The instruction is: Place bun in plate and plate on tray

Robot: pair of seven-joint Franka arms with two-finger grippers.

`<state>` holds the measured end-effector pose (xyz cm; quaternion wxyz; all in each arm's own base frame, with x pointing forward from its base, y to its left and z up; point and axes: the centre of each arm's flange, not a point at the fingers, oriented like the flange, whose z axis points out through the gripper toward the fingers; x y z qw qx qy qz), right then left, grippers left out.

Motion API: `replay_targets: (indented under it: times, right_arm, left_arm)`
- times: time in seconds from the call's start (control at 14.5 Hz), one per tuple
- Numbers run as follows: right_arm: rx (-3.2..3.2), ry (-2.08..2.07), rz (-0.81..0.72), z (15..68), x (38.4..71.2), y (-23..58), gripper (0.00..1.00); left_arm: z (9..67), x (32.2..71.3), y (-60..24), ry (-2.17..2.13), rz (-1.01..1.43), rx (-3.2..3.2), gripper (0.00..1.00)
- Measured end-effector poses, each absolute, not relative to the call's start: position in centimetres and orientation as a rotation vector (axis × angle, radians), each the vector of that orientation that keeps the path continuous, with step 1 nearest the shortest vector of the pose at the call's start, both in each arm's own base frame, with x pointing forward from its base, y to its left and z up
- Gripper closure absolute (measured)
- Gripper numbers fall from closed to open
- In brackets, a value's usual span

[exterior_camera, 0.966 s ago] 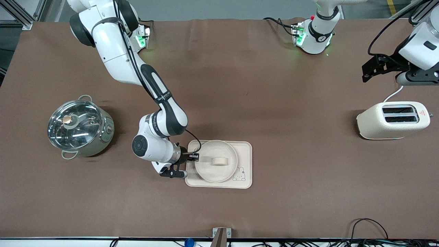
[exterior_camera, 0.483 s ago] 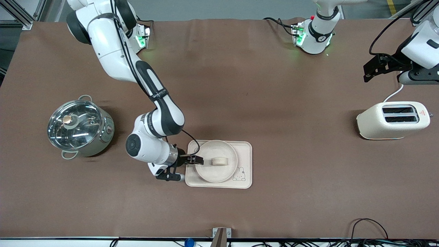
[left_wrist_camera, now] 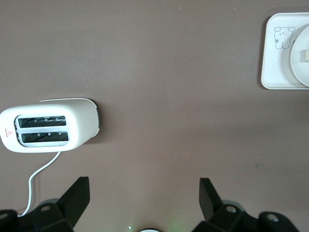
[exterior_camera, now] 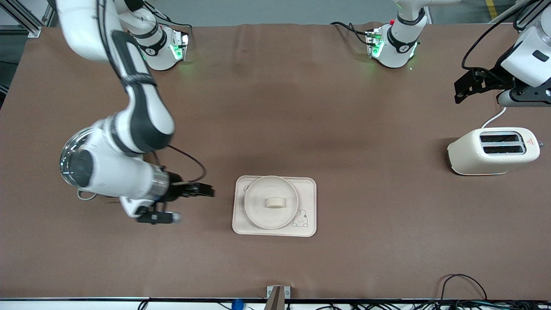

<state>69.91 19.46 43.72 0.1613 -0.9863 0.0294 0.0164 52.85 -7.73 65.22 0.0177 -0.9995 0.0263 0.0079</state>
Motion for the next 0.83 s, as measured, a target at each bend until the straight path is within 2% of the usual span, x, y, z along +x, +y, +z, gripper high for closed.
replay_targets:
  times: [0.21, 0.41, 0.83]
  right_arm:
    - [-2.872, -0.009, 0.031, 49.9, 68.9, 9.7, 0.0]
    - [-2.991, -0.056, 0.059, 54.9, 66.2, 0.4, 0.0]
    - [-3.145, -0.054, 0.037, 65.4, 57.4, -4.7, 0.0]
  left_arm:
    - [65.3, 52.8, -7.9, 0.085, 0.023, -3.107, 0.0]
    - [65.3, 52.8, -7.9, 0.085, 0.022, -3.108, 0.0]
    - [65.4, 52.8, -8.0, 0.088, 0.019, -3.108, 0.0]
